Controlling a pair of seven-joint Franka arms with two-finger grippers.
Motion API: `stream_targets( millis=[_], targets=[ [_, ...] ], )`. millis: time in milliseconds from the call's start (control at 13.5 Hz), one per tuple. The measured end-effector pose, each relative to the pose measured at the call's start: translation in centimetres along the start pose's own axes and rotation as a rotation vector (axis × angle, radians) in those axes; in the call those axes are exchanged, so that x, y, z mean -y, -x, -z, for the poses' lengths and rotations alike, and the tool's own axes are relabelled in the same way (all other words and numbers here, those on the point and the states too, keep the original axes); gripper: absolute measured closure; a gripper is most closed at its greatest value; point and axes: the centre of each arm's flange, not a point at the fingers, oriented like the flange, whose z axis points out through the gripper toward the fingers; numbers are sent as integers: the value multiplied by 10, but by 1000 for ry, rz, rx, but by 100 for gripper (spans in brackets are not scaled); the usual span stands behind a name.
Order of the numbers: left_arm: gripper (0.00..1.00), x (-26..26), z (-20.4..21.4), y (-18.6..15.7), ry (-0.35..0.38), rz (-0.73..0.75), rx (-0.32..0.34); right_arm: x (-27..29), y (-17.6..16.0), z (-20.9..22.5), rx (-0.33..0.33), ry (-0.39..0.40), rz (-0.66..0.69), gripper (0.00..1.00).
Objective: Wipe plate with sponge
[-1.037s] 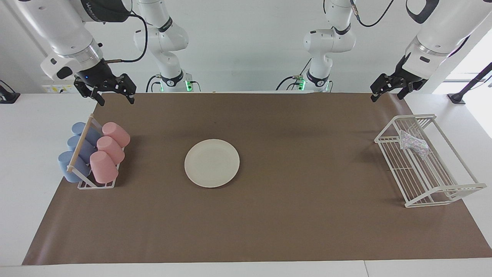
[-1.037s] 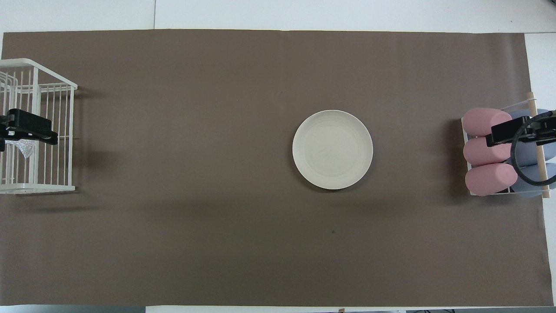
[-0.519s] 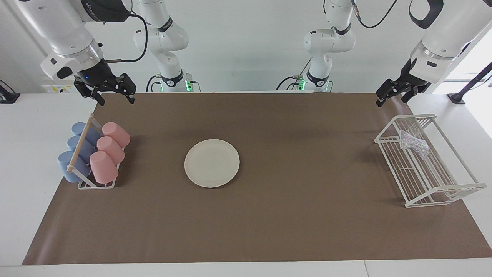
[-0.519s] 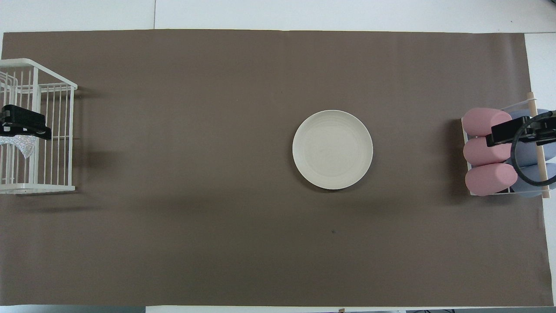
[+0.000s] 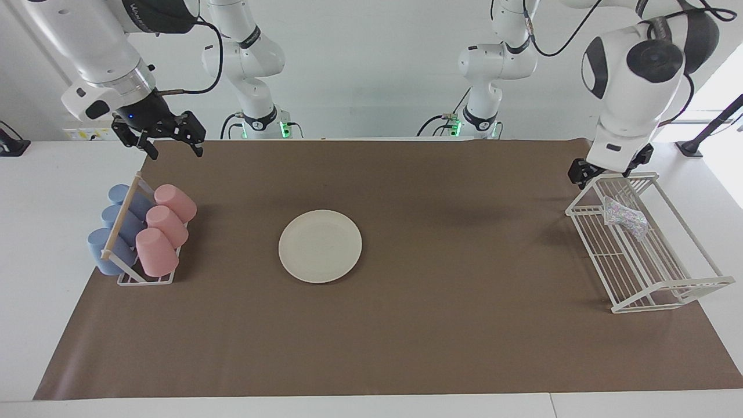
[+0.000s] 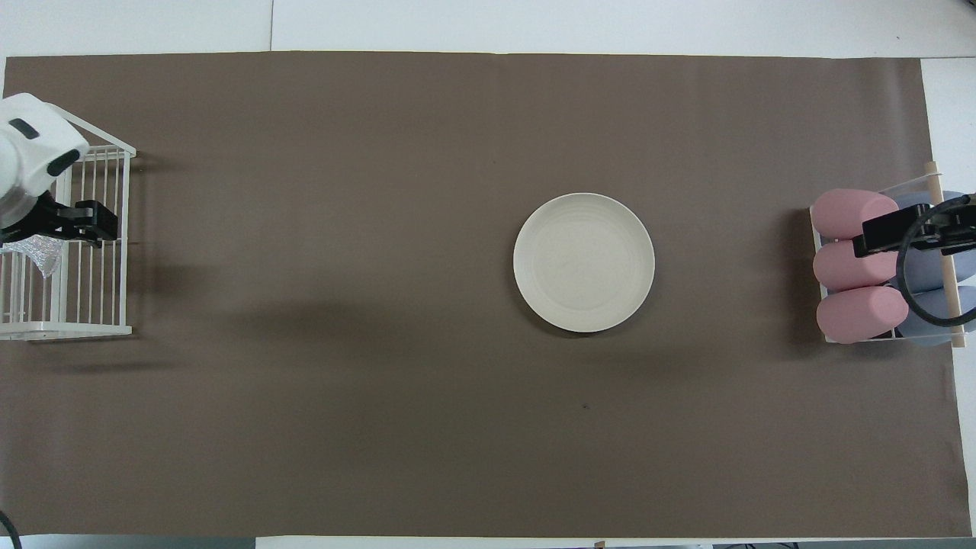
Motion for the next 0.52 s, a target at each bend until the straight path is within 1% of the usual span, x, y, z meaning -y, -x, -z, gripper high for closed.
stream_targets(
  millis=[148,296,444,519],
  targets=[
    [0,-28,-36,-19,-126,-48,24,0,0,0,0,0,-2,0],
    [0,-41,-64,-34,-268,-111,39,0,0,0,0,0,-28,0],
    [0,-51,-87,-45,-401,-170,46,6,0,0,1,0,-84,0],
    [0,-55,-94,-49,-437,-188,49,12,0,-1,3,-3,-141,0]
  ],
)
